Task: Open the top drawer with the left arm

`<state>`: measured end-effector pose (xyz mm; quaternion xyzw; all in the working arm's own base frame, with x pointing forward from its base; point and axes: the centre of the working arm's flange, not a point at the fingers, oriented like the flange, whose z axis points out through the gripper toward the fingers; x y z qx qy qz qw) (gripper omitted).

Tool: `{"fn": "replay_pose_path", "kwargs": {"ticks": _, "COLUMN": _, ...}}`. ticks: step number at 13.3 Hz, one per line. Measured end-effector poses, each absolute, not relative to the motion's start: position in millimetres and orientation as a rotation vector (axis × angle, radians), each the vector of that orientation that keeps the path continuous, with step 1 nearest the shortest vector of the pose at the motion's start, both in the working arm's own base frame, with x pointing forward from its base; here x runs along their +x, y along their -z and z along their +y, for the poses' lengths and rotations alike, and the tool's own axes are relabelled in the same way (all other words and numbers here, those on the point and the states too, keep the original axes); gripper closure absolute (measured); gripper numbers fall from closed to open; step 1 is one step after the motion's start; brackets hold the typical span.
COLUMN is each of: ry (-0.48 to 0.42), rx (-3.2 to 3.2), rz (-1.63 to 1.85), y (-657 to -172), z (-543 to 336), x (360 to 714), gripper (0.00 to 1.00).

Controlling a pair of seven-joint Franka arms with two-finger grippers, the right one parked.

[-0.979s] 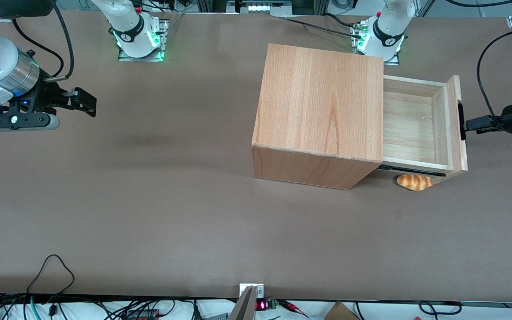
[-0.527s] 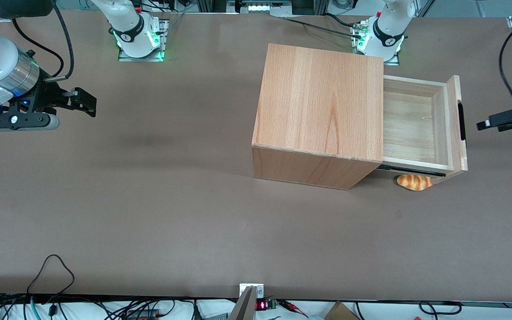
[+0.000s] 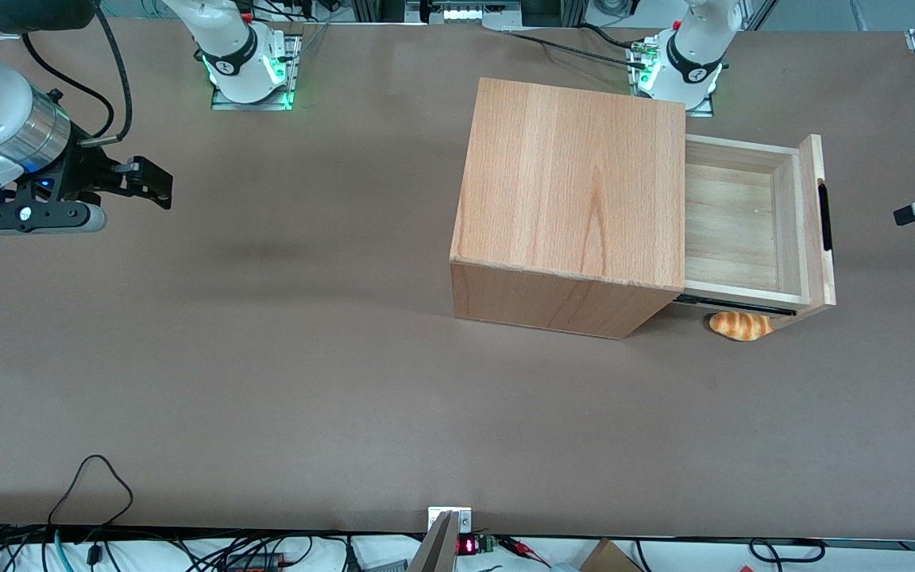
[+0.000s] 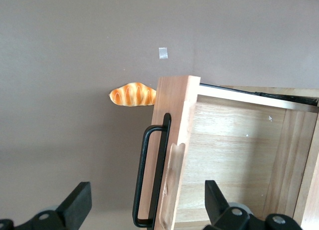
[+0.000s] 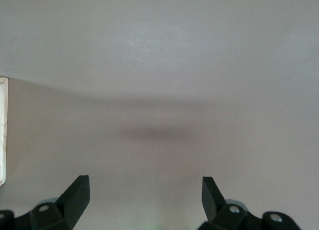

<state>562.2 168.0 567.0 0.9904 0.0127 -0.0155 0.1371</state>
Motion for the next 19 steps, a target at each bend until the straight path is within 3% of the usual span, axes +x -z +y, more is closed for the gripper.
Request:
{"fn": "replay_pose_path", "kwargs": {"ticks": 10, "ry": 0.004, "rx": 3.06, "rz": -0.074, "y": -639.9, "z": 65.7, "x": 572.4, "gripper": 0.0}}
{"fn": "replay_pose_path", "kwargs": {"ticks": 14, "ry": 0.011, "rx": 3.084, "rz": -0.062, "y": -648.3, "z": 23.8, "x": 573.6, "gripper": 0.0}}
{"fn": "replay_pose_path", "kwargs": {"ticks": 19, "ry": -0.032, "rx": 3.089, "rz": -0.084, "y": -675.3, "z": 13.9, "x": 557.1, "gripper": 0.0}}
